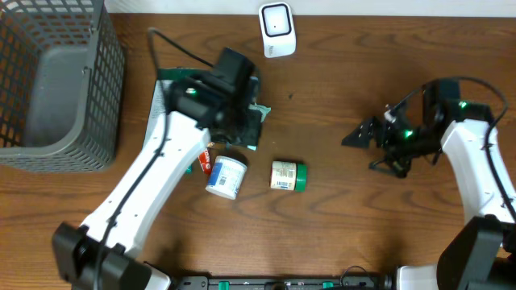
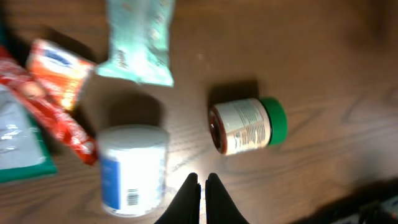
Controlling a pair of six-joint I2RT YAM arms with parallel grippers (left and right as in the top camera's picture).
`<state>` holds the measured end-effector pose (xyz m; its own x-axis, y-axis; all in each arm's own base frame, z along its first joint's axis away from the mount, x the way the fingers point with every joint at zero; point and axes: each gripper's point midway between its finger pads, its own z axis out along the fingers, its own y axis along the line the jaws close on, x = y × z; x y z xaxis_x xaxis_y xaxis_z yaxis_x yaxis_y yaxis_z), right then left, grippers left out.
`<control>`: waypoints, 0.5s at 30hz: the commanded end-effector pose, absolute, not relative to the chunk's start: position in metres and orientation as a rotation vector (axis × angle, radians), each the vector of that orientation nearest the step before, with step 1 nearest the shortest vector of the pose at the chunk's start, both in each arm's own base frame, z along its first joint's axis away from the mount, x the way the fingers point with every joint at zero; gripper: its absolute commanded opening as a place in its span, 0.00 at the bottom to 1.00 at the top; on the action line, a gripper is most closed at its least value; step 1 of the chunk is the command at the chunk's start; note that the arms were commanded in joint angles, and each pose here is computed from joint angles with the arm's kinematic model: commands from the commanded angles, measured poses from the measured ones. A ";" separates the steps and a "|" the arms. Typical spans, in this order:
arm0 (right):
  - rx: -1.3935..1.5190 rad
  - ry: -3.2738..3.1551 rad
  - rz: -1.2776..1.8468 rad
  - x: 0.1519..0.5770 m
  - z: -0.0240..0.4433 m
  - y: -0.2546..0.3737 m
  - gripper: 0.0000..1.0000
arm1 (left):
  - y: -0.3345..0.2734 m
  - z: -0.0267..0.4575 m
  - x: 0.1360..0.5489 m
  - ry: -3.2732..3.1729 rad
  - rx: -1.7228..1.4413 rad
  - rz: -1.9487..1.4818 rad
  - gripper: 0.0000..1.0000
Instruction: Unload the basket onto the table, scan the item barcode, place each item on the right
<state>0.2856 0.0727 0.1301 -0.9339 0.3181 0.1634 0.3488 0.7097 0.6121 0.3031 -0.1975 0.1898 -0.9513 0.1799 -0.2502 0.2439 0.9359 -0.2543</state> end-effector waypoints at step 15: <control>-0.696 -2.580 -1.354 0.233 0.041 0.123 0.95 | -0.248 0.073 0.265 3.164 0.720 -0.271 0.08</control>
<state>0.2438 0.1099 0.0453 -0.9135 0.3162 0.2561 0.3945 0.5339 0.7479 0.2706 -0.2498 0.0861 -0.9093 0.4151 0.0279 0.4028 0.8953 -0.1902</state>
